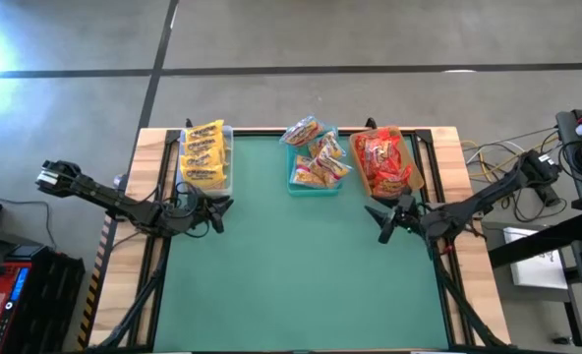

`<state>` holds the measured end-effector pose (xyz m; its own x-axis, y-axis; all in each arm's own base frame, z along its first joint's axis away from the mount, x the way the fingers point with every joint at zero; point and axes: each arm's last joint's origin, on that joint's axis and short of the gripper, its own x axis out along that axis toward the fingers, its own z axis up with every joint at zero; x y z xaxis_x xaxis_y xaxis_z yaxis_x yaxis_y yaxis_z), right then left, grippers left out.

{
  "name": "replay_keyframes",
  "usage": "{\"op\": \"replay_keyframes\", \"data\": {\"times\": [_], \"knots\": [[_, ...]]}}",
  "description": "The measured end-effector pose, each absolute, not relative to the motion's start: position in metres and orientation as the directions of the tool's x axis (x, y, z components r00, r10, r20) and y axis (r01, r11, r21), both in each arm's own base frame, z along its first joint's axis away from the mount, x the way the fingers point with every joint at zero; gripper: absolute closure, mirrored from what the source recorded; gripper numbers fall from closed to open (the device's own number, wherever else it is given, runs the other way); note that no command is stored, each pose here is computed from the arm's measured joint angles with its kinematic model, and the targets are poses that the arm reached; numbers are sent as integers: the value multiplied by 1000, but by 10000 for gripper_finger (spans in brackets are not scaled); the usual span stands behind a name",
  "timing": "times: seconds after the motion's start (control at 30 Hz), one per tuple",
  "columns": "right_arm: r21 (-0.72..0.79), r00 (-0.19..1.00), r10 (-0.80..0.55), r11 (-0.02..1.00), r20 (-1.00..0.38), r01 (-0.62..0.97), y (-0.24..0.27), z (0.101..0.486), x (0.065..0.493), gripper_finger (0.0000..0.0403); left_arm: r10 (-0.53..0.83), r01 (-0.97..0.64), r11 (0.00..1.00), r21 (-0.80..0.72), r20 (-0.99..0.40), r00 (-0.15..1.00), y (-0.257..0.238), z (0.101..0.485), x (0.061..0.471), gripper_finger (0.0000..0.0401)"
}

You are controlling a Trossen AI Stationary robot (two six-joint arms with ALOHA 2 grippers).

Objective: Sort Maruchan noodles
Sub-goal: Return to Home Position

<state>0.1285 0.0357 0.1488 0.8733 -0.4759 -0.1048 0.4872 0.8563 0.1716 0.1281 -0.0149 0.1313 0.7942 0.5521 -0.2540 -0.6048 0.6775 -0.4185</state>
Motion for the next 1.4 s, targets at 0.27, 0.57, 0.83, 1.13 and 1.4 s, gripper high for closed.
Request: {"op": "replay_keyframes", "data": {"times": [0.27, 0.57, 0.83, 1.13, 1.4], "knots": [[150, 880, -473, 868, -38, 473, 32, 162, 121, 202, 553, -610, 697, -376, -260, 792, -15, 131, 128, 314], [215, 882, -470, 858, -38, 467, 26, 165, 107, 202, 553, -610, 698, -375, -260, 792, -15, 131, 128, 314], [249, 868, -476, 831, -145, 497, 23, 150, 102, 202, 552, -610, 698, -376, -259, 792, -15, 131, 128, 314], [239, 873, -461, 840, -160, 488, 24, 148, 103, 202, 551, -607, 698, -380, -256, 794, -15, 132, 128, 314], [235, 872, -460, 841, -166, 488, 24, 147, 104, 202, 546, -575, 689, -442, -206, 812, -14, 140, 125, 314]]}}
